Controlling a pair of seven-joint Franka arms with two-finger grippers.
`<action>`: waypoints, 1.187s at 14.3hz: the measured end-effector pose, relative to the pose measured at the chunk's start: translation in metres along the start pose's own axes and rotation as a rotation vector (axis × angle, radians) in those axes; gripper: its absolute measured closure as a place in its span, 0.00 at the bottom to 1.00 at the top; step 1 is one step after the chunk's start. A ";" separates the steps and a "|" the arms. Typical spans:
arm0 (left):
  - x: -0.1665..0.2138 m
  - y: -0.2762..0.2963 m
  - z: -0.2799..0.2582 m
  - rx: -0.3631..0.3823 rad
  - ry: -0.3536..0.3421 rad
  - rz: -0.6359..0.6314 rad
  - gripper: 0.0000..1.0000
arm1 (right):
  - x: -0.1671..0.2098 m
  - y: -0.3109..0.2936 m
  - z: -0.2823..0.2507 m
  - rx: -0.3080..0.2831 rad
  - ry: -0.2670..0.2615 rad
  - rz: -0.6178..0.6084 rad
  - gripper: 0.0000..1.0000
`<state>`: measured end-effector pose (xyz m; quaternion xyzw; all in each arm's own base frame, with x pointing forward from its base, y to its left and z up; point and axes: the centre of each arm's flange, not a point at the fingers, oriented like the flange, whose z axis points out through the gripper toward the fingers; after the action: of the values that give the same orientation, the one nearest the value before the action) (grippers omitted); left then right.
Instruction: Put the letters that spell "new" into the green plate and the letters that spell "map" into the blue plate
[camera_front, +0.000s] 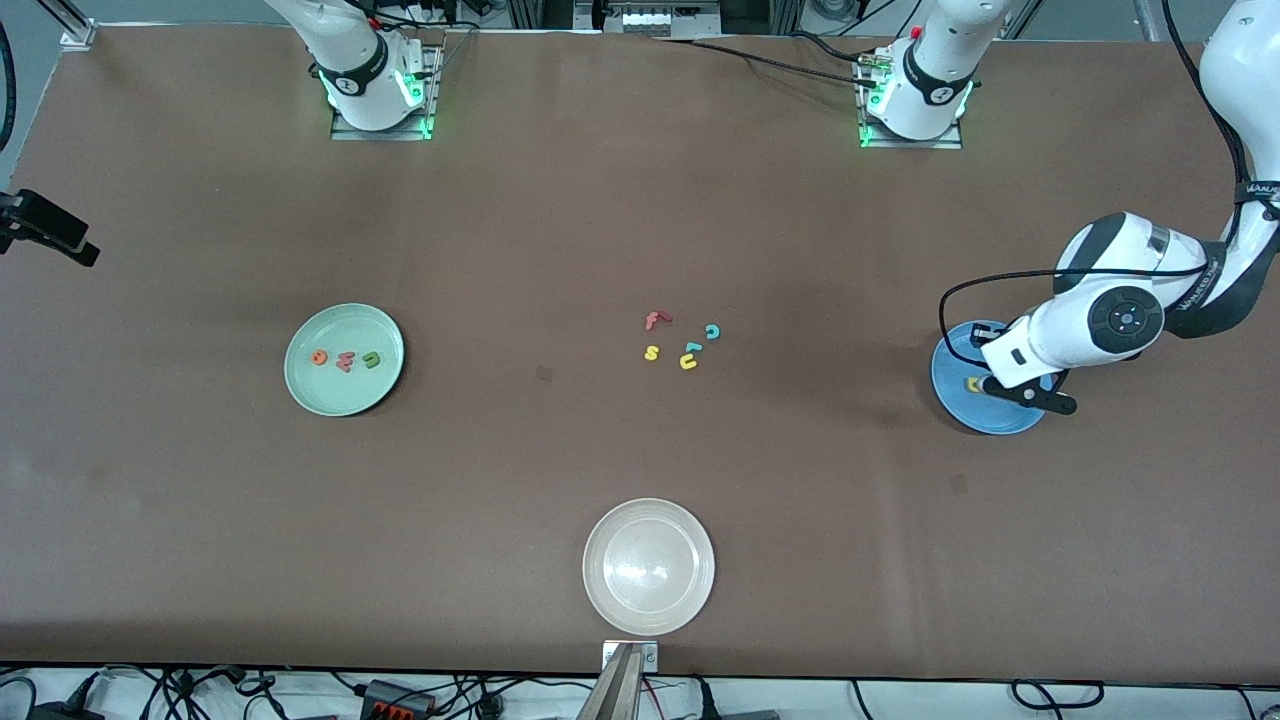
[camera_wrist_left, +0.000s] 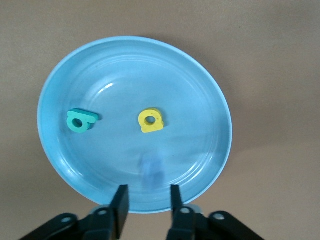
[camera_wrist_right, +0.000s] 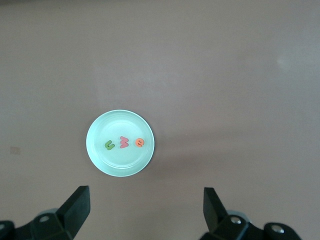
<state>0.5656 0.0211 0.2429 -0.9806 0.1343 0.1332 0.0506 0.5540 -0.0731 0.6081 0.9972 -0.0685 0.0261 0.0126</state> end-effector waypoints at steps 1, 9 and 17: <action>0.000 0.001 -0.001 0.000 0.001 0.001 0.47 | 0.000 0.000 0.002 0.000 -0.004 0.000 0.00; 0.001 0.003 -0.004 0.000 0.007 0.005 0.16 | 0.002 -0.012 0.009 0.000 -0.018 -0.021 0.00; 0.009 0.006 -0.029 0.004 0.055 0.008 0.00 | 0.002 -0.025 0.008 0.002 -0.015 -0.044 0.00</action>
<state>0.5798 0.0090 0.2682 -0.9833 0.1399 0.1059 0.0483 0.5599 -0.0486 0.6000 0.9987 -0.0468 0.0184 0.0118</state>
